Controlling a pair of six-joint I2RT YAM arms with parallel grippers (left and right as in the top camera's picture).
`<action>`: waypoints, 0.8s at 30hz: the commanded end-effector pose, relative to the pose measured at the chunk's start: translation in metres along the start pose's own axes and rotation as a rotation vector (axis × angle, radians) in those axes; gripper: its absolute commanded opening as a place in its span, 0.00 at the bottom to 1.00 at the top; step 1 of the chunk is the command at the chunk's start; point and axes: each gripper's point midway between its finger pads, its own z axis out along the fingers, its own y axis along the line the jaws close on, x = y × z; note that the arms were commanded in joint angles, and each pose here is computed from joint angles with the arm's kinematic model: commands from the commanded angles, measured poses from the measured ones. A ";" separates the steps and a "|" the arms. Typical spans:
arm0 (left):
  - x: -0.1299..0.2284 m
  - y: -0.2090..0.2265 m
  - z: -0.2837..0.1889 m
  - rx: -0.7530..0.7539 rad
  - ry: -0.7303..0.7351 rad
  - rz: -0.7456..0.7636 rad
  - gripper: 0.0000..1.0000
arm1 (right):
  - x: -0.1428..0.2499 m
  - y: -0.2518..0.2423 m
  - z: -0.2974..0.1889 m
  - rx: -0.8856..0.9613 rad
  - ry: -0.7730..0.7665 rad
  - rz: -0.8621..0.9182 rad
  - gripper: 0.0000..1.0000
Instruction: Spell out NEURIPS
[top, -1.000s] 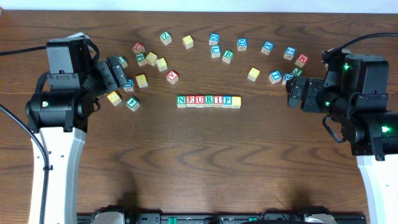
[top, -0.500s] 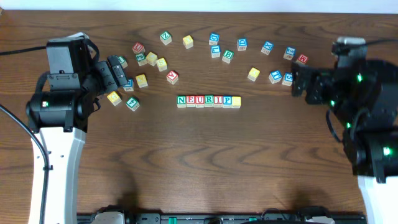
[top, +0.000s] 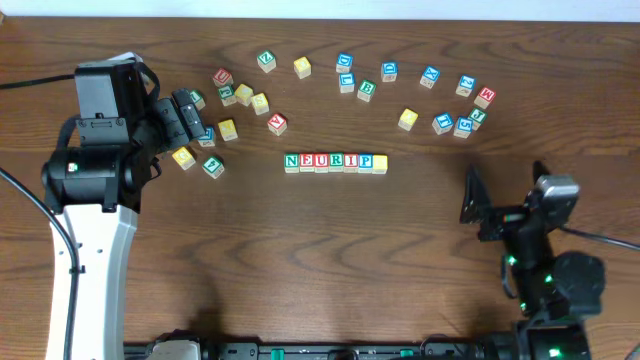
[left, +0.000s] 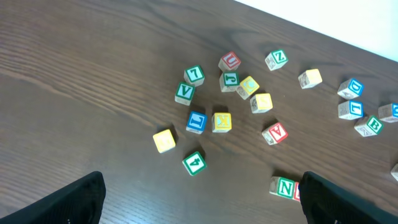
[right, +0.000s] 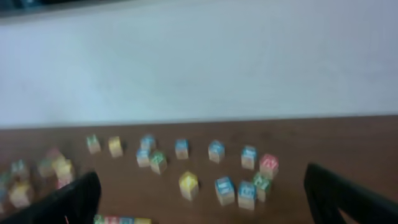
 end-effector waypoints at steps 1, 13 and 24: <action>-0.003 0.002 -0.002 -0.009 -0.008 0.003 0.98 | 0.030 -0.001 -0.005 -0.017 -0.016 -0.010 0.99; -0.003 0.002 -0.002 -0.009 -0.008 0.003 0.98 | 0.077 -0.003 -0.017 -0.034 -0.082 -0.018 0.99; -0.003 0.002 -0.002 -0.009 -0.008 0.004 0.98 | 0.110 -0.012 -0.017 0.006 0.033 -0.008 0.99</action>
